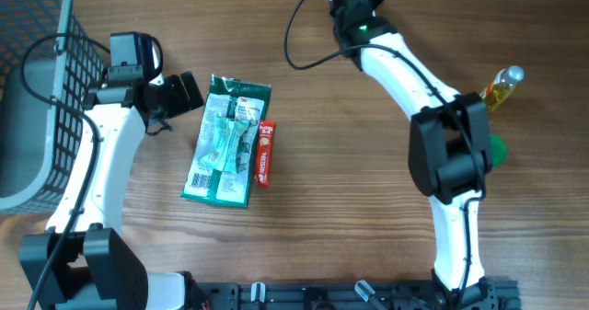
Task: Scan the item barcode
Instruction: 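Carry the tissue pack to the white scanner and present it, then set the tissue pack down right of center and release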
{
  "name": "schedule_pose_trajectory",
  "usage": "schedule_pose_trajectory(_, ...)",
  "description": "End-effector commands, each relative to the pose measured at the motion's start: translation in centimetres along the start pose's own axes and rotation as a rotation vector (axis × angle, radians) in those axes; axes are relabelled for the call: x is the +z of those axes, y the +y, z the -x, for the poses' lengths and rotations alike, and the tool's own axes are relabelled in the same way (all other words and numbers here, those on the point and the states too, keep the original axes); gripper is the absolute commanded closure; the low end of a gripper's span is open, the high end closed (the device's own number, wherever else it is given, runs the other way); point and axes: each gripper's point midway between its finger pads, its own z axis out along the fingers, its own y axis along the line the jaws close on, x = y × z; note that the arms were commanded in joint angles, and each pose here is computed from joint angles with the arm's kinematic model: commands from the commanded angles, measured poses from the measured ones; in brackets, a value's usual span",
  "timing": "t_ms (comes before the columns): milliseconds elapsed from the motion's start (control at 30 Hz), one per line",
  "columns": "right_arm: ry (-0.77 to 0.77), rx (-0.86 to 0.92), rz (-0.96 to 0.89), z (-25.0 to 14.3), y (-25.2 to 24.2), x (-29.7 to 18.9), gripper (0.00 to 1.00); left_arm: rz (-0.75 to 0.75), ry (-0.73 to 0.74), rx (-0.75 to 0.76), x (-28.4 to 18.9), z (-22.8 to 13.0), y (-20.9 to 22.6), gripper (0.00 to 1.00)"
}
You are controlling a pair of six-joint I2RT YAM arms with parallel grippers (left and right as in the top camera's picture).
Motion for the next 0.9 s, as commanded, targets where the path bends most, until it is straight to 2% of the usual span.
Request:
schedule_pose_trajectory(0, 0.034, -0.159, -0.029, -0.5, 2.2, 1.3, 0.96, -0.011, -0.012, -0.008, -0.3, 0.4, -0.2, 0.00)
schedule_pose_trajectory(233, 0.024, -0.093, -0.089, -0.1, 1.2, 1.5, 0.96, -0.011, -0.012, -0.007, -0.3, 0.4, -0.2, 0.00)
schedule_pose_trajectory(400, -0.031, 0.143, -0.134, 2.1, -6.7, -4.4, 0.96, -0.011, -0.012, -0.007, -0.3, 0.4, -0.2, 0.00)
schedule_pose_trajectory(467, -0.042, 0.273, -0.056, 1.8, -9.8, -9.0, 0.96, -0.011, -0.012, -0.008, -0.3, 0.4, -0.2, 0.00)
schedule_pose_trajectory(567, -0.016, 0.456, 0.190, -0.3, -9.6, -14.2, 0.96, -0.011, -0.012, -0.008, -0.3, 0.4, -0.2, 0.00)
schedule_pose_trajectory(633, 0.093, 0.632, 0.494, -3.7, -6.9, -18.0, 0.96, -0.011, -0.012, -0.007, -0.3, 0.4, -0.2, 0.00)
schedule_pose_trajectory(700, 0.290, 0.753, 0.679, -7.7, -4.2, -20.0, 0.96, -0.011, -0.012, -0.007, -0.3, 0.4, -0.2, 0.00)
schedule_pose_trajectory(800, 0.577, 0.880, 0.736, -13.9, -1.2, -20.0, 0.96, -0.011, -0.012, -0.008, -0.3, 0.4, -0.2, 0.00)
schedule_pose_trajectory(867, 0.659, 0.886, 0.742, -16.8, 1.1, -19.1, 0.95, -0.011, -0.012, -0.008, -0.3, 0.4, -0.2, 0.00)
